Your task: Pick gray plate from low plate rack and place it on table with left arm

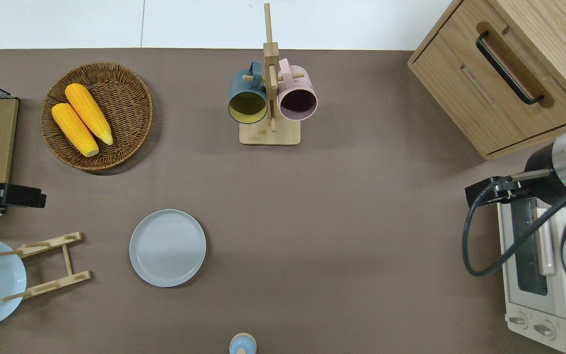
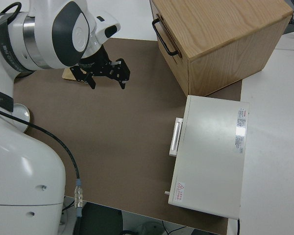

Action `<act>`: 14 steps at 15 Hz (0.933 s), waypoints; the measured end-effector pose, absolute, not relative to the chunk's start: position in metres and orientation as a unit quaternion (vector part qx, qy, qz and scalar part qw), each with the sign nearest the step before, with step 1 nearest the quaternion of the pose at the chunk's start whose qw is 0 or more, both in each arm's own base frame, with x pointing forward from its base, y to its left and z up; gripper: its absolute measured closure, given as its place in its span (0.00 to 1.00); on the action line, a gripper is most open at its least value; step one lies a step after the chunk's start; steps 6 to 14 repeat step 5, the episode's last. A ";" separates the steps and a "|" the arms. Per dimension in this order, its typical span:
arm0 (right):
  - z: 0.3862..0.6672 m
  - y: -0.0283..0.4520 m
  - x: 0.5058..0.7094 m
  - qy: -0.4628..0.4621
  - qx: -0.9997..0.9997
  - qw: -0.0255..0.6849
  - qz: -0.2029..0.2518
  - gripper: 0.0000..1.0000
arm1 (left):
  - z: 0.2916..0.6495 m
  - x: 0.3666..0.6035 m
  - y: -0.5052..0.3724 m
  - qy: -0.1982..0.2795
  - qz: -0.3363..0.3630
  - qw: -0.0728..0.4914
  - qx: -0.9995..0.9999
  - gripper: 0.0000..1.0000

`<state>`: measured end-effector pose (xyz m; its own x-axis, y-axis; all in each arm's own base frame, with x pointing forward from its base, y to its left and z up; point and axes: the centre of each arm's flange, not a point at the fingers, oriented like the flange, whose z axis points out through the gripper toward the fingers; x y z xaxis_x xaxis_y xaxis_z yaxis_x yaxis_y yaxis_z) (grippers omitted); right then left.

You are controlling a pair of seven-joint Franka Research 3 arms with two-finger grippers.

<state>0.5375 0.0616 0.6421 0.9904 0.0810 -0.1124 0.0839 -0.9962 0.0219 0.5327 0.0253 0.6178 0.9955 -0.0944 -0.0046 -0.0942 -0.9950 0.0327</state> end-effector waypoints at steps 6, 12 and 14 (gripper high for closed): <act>0.642 0.062 0.537 0.041 0.997 0.013 -0.056 0.01 | 0.645 0.533 0.018 -0.056 0.016 -0.009 0.998 0.00; 0.642 0.062 0.537 0.041 0.997 0.013 -0.056 0.01 | 0.645 0.533 0.018 -0.056 0.016 -0.009 0.998 0.00; 0.642 0.062 0.537 0.041 0.997 0.013 -0.056 0.01 | 0.645 0.533 0.018 -0.056 0.016 -0.009 0.998 0.00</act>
